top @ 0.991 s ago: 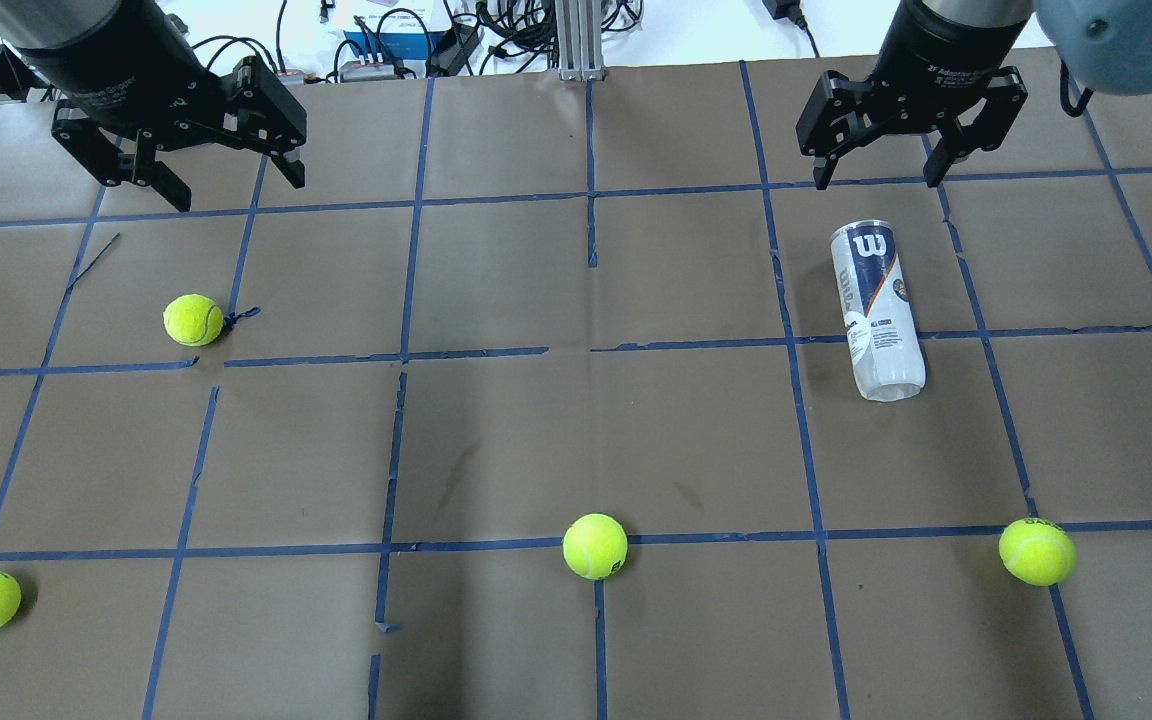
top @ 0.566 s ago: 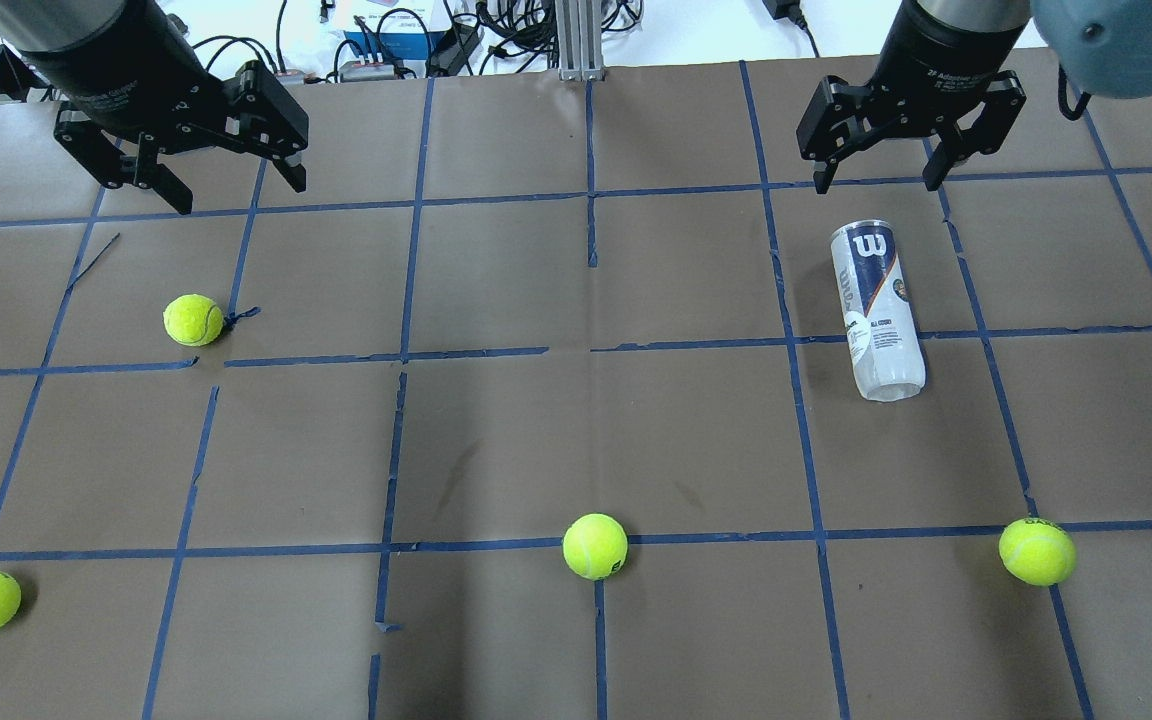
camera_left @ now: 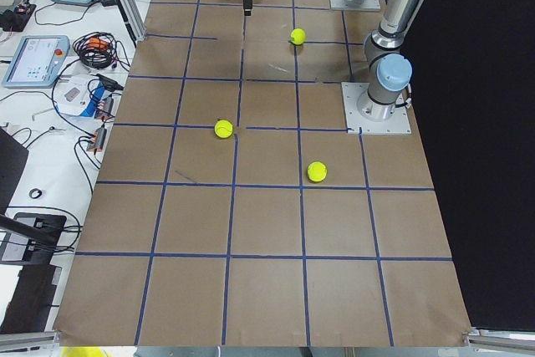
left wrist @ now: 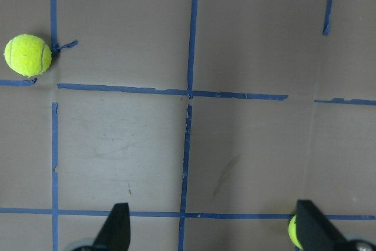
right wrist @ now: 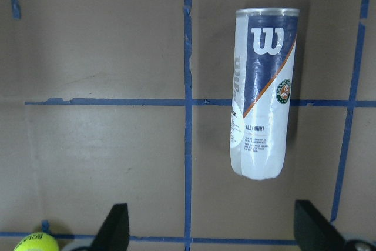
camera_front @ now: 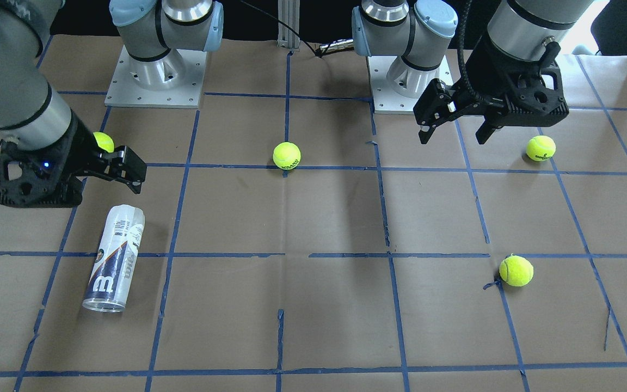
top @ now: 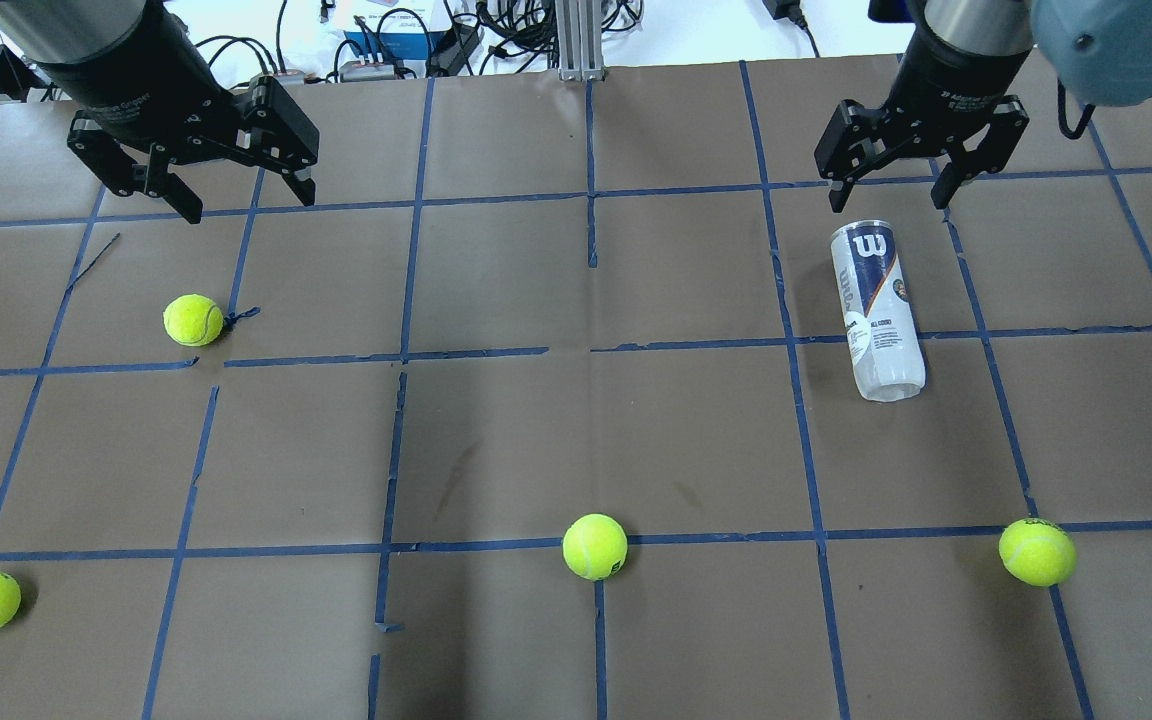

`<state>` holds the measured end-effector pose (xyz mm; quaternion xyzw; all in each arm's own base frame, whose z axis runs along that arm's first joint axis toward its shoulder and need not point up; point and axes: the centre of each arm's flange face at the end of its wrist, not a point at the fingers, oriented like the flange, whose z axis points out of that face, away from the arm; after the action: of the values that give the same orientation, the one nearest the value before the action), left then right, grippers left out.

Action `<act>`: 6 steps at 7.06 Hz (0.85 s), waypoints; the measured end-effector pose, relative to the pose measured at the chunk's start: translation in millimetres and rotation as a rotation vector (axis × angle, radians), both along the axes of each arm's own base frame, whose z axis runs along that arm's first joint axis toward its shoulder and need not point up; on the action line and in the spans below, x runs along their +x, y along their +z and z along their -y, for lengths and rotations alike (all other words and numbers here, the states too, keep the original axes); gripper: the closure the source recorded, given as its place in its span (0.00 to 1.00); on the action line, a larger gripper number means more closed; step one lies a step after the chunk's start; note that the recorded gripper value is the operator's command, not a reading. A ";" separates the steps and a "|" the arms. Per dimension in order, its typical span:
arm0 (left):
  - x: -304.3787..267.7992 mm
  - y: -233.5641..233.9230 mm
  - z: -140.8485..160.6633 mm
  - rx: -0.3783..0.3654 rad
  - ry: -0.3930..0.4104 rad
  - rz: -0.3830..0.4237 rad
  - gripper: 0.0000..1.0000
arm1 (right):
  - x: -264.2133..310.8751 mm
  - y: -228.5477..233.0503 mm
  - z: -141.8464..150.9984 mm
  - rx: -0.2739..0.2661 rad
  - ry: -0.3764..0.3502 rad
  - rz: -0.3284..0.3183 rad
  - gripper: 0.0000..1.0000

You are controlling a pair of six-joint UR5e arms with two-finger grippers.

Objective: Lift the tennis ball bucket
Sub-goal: 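Lower the open right gripper around the top of the Wilson can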

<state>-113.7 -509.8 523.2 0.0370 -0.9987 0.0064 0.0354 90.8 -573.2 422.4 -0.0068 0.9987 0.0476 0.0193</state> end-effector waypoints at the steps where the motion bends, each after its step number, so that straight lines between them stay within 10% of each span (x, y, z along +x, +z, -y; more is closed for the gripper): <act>1: -0.1 0.5 -1.6 -0.002 -0.001 -0.001 0.00 | -7.9 -29.1 8.8 0.004 0.000 0.000 0.00; 6: 0.6 1.2 -3.3 -0.003 0.007 0.001 0.00 | -56.9 -157.2 31.6 0.024 -0.016 -0.006 0.00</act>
<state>-113.1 -506.5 524.5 0.0403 -0.9985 0.0079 0.0350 33.9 -604.8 265.2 0.0013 0.9981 0.0595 0.0169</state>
